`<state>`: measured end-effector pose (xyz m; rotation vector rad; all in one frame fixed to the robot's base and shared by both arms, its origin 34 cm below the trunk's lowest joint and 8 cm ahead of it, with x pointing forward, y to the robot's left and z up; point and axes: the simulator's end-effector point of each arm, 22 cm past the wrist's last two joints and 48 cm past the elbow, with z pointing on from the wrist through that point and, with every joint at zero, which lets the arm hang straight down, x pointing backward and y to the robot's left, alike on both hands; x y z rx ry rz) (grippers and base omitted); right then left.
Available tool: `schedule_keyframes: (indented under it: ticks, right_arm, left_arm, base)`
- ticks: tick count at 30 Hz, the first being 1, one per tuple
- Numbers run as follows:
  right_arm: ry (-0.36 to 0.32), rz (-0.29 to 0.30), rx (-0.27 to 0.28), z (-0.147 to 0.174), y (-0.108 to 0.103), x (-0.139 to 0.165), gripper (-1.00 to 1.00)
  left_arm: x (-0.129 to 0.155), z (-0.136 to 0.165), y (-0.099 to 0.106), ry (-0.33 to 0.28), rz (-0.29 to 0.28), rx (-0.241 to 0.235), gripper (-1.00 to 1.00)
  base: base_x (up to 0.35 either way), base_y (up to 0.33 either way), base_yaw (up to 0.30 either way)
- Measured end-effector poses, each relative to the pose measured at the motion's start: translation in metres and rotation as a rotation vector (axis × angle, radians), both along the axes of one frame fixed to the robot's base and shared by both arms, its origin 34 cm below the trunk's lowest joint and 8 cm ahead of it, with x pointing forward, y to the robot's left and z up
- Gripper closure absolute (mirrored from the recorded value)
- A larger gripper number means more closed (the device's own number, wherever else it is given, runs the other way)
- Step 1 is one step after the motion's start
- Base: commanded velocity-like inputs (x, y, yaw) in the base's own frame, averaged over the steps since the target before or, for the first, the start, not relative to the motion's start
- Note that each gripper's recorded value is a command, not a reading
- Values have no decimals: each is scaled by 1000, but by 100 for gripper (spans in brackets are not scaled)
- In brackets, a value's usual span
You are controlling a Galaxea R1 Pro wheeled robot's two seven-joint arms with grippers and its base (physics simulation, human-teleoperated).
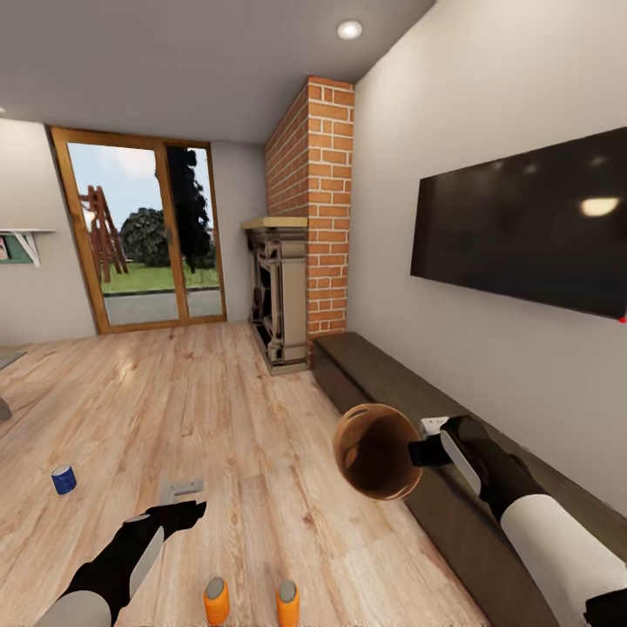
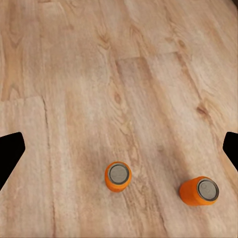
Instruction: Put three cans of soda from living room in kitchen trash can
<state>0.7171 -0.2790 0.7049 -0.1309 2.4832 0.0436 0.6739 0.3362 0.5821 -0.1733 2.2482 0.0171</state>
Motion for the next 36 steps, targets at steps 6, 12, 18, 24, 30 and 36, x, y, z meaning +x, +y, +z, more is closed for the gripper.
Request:
schedule_keyframes:
  ticks: [6, 12, 18, 24, 30, 36]
  right_arm:
    - [-18, 3, 3, 11, 5, 14, 100]
    - [24, 2, 4, 16, 7, 15, 100]
    - [12, 1, -2, 18, 5, 22, 100]
    - [18, -2, -7, 2, 4, 22, 100]
    - [29, 0, 1, -16, 5, 20, 100]
    - [38, -2, -9, -35, 3, 18, 100]
  left_arm:
    - [-2, -17, 0, 7, 0, 3, -100]
    - [-6, -34, 0, 16, 1, 2, -100]
    - [-9, -52, 0, 25, 1, 3, -100]
    - [-13, -70, 0, 34, 1, 2, -100]
    - [-17, -88, 0, 42, 1, 3, -100]
    - [-21, -106, -1, 52, -1, 3, -100]
  base:
    - [0, 0, 0]
    - [0, 0, 0]
    - [0, 0, 0]
    - [0, 0, 0]
    - [0, 0, 0]
    - [0, 0, 0]
